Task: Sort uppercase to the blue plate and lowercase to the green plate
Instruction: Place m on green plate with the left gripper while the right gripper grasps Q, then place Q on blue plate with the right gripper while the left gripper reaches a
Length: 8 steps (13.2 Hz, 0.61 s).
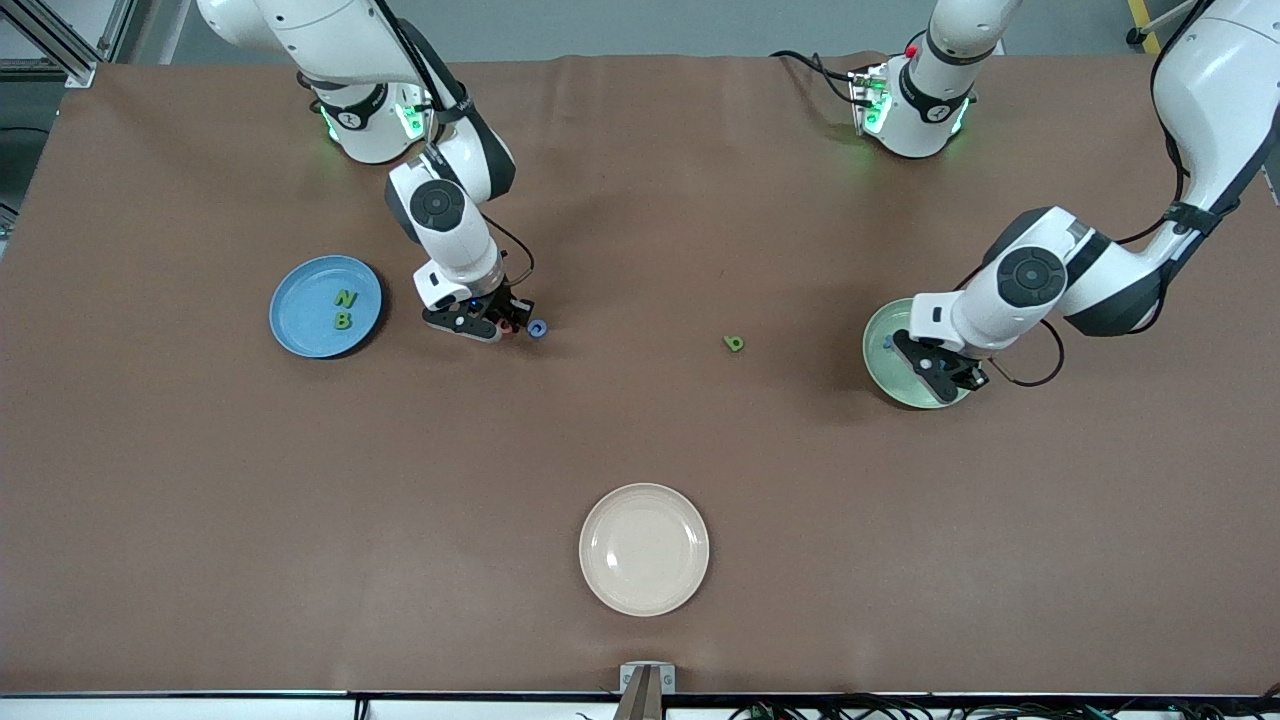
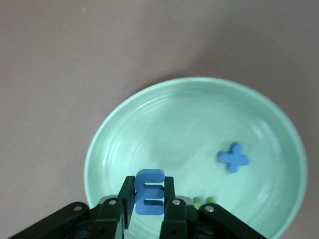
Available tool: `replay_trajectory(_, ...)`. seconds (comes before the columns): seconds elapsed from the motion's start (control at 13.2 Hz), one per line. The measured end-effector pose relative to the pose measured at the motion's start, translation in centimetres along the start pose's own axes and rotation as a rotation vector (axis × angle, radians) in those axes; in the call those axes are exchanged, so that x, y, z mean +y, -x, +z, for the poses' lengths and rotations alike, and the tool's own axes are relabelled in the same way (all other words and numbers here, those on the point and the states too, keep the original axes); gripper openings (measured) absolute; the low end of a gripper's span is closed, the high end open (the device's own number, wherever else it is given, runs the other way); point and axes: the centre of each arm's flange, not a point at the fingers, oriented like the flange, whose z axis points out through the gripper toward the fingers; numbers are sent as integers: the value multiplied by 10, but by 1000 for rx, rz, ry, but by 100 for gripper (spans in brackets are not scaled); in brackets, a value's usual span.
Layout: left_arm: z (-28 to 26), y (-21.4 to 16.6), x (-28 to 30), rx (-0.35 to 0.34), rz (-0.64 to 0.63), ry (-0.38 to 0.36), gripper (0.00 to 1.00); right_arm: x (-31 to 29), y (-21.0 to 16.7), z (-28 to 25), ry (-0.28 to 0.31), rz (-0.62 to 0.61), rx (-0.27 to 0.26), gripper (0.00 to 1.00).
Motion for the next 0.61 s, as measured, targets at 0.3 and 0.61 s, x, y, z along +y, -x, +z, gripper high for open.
replay_trajectory(0.3, 15, 13, -11, -4, -2, -1, 27, 13, -13, 1, 23, 3, -13, 37)
replay_trajectory(0.61, 22, 14, -8, -10, 2, 11, 27, 79, -68, -17, 78, -55, -84, 37)
